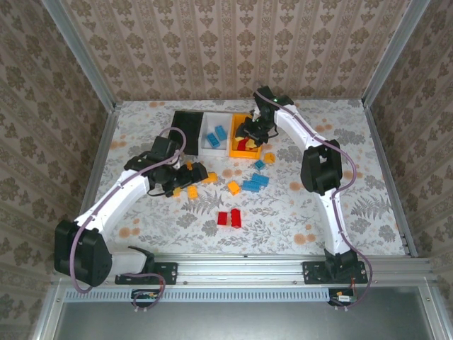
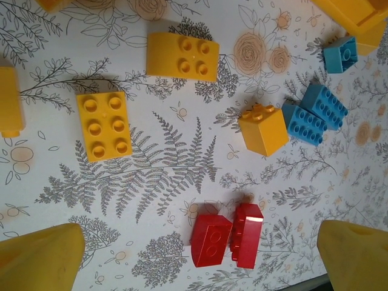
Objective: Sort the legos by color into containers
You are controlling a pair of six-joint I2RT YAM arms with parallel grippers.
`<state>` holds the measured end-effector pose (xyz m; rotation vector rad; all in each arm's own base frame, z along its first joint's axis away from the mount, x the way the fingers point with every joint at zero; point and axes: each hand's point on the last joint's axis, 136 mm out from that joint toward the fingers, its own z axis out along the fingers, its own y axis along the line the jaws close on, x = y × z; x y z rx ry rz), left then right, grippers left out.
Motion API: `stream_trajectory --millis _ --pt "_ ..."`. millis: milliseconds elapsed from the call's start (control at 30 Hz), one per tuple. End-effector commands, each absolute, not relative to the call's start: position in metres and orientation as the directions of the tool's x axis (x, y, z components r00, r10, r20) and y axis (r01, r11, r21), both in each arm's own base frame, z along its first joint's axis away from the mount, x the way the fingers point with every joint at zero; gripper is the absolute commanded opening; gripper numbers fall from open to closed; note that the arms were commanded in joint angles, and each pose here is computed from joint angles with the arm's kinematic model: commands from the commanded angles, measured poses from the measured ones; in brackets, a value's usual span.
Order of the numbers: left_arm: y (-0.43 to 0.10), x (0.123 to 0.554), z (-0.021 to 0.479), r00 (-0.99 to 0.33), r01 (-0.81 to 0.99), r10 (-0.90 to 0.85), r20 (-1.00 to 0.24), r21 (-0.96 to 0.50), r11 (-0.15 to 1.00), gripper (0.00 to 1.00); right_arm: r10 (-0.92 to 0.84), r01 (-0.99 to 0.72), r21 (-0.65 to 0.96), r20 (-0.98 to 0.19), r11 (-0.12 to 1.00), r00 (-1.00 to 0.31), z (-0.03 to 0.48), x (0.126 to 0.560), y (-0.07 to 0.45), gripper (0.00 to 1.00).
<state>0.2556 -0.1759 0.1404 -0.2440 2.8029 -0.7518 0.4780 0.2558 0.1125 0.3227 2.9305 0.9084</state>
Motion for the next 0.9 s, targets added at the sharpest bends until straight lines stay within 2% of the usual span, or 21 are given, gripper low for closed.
stream_trajectory --millis 0,133,267,533,667,867 --pt "-0.181 0.260 0.146 -0.957 -0.101 -0.224 -0.184 -0.512 0.853 1.00 0.183 0.098 0.590 -0.085 0.801 -0.980 0.169 0.468 0.252 0.48" --pt "-0.184 0.261 0.145 -0.958 -0.100 -0.222 -0.183 -0.512 0.853 1.00 0.118 0.041 0.589 -0.093 0.807 -0.989 0.181 0.440 0.255 0.50" --pt "-0.186 0.263 0.142 -0.958 -0.105 -0.226 -0.178 -0.516 0.850 1.00 0.003 -0.024 0.541 -0.049 0.841 -0.999 0.169 0.390 0.258 0.52" --pt "-0.188 0.272 0.144 -0.953 -0.113 -0.240 -0.187 -0.513 0.851 1.00 -0.274 -0.191 0.448 0.128 0.873 -0.953 0.118 0.263 0.275 0.59" --pt "-0.190 0.277 0.146 -0.949 -0.118 -0.250 -0.193 -0.517 0.848 1.00 -0.371 -0.263 0.422 0.195 0.867 -0.908 0.094 0.216 0.285 0.61" --pt "-0.190 0.279 0.146 -0.950 -0.122 -0.250 -0.188 -0.515 0.849 1.00 -0.472 -0.387 0.332 0.234 0.860 -0.850 0.070 0.188 0.286 0.62"
